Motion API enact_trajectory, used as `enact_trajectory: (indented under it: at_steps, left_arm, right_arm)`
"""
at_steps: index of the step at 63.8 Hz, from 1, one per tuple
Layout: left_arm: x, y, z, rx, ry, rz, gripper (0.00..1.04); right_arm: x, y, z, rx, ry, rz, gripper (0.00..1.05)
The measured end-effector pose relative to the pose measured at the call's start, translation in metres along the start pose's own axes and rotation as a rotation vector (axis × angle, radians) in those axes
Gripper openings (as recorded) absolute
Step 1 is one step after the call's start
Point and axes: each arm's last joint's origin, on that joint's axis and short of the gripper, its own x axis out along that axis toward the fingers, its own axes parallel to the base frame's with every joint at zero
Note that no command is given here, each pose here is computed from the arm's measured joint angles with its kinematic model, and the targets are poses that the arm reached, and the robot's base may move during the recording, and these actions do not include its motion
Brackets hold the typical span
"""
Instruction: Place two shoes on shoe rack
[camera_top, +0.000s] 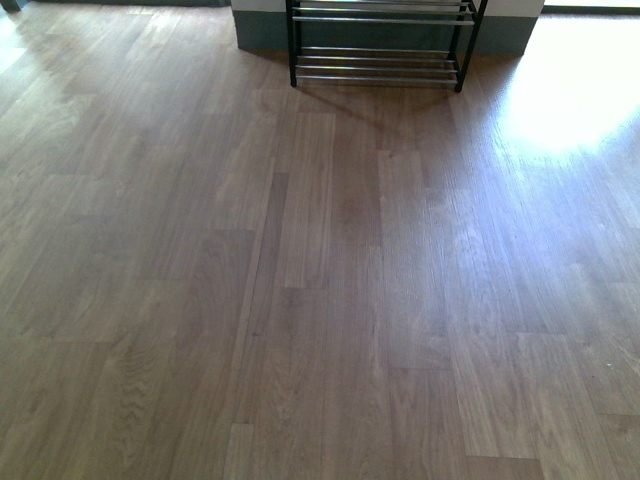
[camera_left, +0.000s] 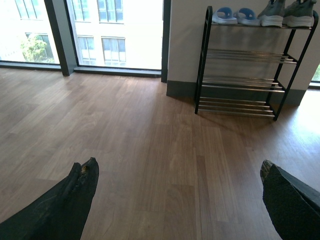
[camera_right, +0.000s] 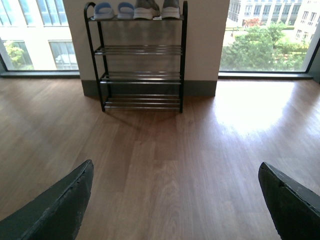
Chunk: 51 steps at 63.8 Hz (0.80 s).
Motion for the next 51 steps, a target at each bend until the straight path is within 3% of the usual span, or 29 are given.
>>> enact_trajectory:
  at_steps: [51]
  left_arm:
    - [0.0,0.0,0.0,0.0,0.0,0.0,0.95]
  right_arm:
    - [0.0,0.0,0.0,0.0,0.0,0.0,0.96]
